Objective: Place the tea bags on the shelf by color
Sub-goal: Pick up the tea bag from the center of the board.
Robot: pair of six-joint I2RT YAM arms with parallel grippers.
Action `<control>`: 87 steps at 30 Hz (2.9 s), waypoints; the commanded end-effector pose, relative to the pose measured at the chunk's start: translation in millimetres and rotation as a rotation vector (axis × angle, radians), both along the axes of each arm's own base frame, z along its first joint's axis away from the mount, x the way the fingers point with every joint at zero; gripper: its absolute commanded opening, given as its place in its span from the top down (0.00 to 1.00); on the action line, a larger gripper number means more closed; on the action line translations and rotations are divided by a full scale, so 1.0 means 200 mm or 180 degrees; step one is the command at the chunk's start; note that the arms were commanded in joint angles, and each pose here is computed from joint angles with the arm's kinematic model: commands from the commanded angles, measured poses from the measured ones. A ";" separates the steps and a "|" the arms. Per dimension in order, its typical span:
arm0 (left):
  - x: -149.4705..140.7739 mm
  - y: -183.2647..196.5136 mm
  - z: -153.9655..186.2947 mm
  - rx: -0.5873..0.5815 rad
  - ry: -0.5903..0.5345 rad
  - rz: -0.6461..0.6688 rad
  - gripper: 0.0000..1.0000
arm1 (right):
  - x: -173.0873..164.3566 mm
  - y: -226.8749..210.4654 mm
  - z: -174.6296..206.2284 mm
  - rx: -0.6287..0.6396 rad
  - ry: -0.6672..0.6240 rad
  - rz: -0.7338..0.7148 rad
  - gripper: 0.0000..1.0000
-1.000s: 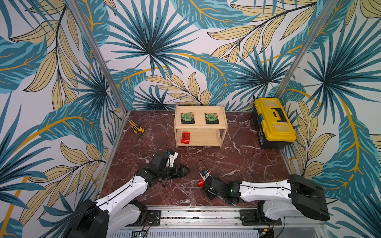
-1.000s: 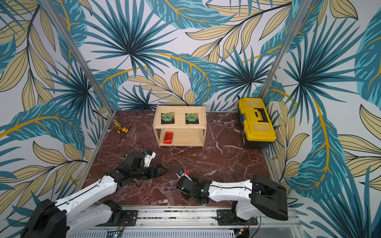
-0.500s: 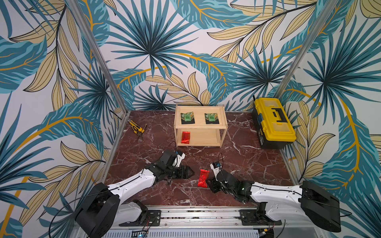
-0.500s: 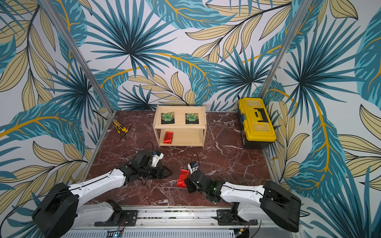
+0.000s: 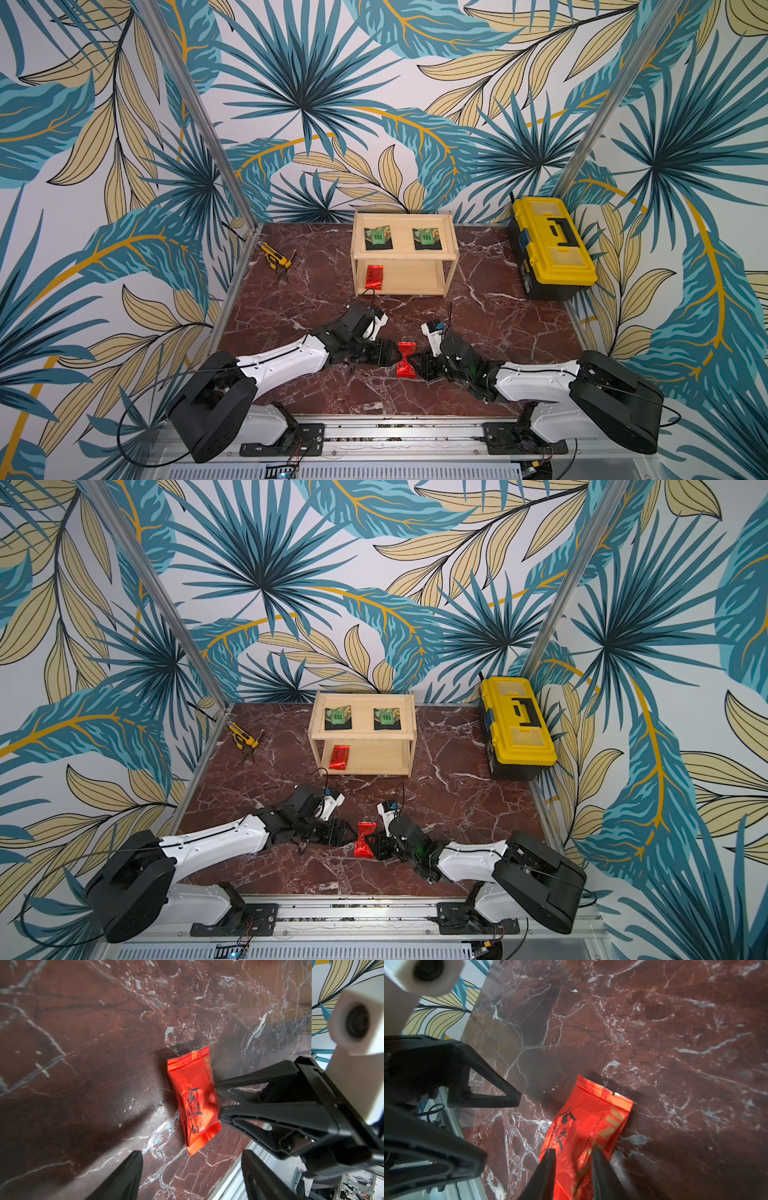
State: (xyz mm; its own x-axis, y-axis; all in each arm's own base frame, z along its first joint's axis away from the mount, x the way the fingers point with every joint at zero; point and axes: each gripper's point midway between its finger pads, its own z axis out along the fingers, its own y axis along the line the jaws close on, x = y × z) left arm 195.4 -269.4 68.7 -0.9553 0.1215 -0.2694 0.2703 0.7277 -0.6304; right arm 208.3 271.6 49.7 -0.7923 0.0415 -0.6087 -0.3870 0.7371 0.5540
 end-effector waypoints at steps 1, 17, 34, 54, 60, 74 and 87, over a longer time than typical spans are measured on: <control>0.05 -0.04 0.01 0.0020 -0.0089 0.0031 0.25 | 0.00 0.01 0.05 0.0176 -0.0042 -0.0002 0.65; 0.11 -0.15 -0.08 -0.0031 0.0039 -0.0002 0.44 | 0.03 -0.26 0.08 -0.0154 -0.0197 -0.0396 0.65; 0.11 -0.19 -0.14 -0.0066 0.0168 -0.0073 0.74 | 0.04 -0.27 0.09 -0.0319 -0.0208 -0.0368 0.65; 0.12 -0.17 0.11 -0.0263 -0.0090 0.0009 1.00 | 0.05 -0.24 0.31 -0.0163 -0.0348 -0.0321 0.65; 0.17 -0.13 0.44 -0.0566 -0.0480 0.0260 1.00 | 0.05 -0.15 0.63 0.0612 -0.0543 -0.0279 0.64; 0.38 0.13 0.81 -0.1560 -0.0752 0.1194 1.00 | 0.14 -0.01 0.92 0.2134 -0.0255 -0.0115 0.50; 0.39 0.10 0.84 -0.1735 -0.0668 0.1161 1.00 | 0.16 0.10 0.99 0.2292 -0.0217 0.0158 0.41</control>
State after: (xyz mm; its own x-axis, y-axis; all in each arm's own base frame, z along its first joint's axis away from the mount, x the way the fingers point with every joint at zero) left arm 274.8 -249.6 238.1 -0.8296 -0.4011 -0.3885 0.2171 0.4092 -0.8862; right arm 241.6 286.7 225.9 -0.7760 0.4120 -0.4776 -0.4154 0.2360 0.8785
